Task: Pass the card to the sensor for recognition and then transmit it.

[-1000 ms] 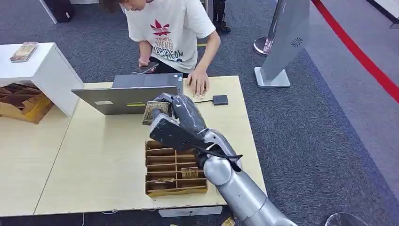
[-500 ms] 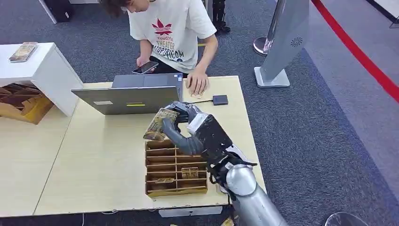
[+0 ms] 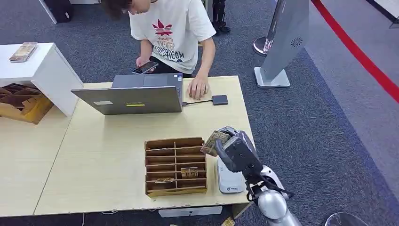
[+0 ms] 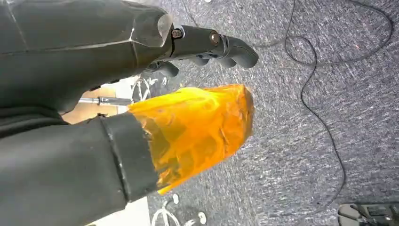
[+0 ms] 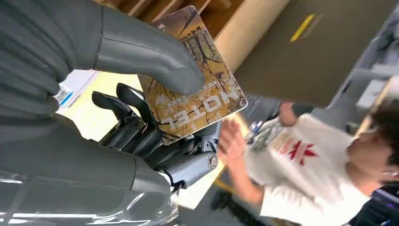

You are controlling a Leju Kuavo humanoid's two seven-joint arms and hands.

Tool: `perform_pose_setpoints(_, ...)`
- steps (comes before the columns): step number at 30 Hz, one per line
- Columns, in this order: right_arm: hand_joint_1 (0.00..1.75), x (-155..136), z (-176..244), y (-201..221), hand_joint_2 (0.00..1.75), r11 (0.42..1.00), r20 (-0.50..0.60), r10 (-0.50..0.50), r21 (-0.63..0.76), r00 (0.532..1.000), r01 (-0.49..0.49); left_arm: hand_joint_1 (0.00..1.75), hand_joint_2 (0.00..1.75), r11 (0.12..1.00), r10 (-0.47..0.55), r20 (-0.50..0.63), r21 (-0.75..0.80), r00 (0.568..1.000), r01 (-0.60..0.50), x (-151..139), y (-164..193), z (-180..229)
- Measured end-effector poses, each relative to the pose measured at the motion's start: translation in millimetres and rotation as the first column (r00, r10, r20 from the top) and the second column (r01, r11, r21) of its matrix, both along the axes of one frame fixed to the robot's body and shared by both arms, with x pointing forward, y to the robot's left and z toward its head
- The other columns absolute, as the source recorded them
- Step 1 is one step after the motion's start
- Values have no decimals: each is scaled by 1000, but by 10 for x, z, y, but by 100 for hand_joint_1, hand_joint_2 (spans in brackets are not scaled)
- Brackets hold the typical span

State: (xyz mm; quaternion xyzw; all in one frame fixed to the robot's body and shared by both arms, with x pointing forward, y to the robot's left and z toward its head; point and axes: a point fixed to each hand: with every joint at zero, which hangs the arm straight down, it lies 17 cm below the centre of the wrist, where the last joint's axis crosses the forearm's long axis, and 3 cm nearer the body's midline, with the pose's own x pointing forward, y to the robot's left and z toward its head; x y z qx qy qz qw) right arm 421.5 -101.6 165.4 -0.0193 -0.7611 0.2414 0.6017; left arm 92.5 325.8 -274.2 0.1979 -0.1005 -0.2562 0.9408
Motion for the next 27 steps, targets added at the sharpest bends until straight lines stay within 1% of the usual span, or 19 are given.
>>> perform_pose_setpoints(4, 175, 15, -116, -141, 175, 994, 7, -56, -93, 998, 56, 0, 0, 1000, -16, -7, 8, 1000, 16, -15, 24, -1)
perform_pose_setpoints(7, 175, 11, -193, -207, 175, 989, -3, -78, -126, 997, 77, 0, 0, 1000, -26, -9, 11, 1000, 26, -18, 35, -1)
perform_pose_setpoints(15, 175, 7, -267, -287, 175, 983, -13, -102, -154, 995, 99, 0, 0, 999, -35, -10, 14, 999, 35, -19, 42, -1)
perform_pose_setpoints(18, 175, 28, -325, -345, 175, 965, -4, -135, -228, 991, 130, 0, 0, 999, -41, -15, 16, 999, 41, -23, 42, -2)
perform_pose_setpoints(20, 175, 49, -383, -410, 175, 942, 11, -165, -296, 986, 161, 0, 0, 999, -48, -19, 17, 999, 48, -28, 41, -3)
perform_pose_setpoints(22, 175, 64, -440, -459, 175, 925, 17, -183, -336, 983, 178, 0, 0, 998, -55, -21, 17, 998, 55, -27, 37, -4)
perform_pose_setpoints(27, 175, 86, -588, -559, 175, 902, 4, -211, -385, 977, 196, 0, 0, 998, -62, -23, 18, 998, 63, -27, 35, -4)
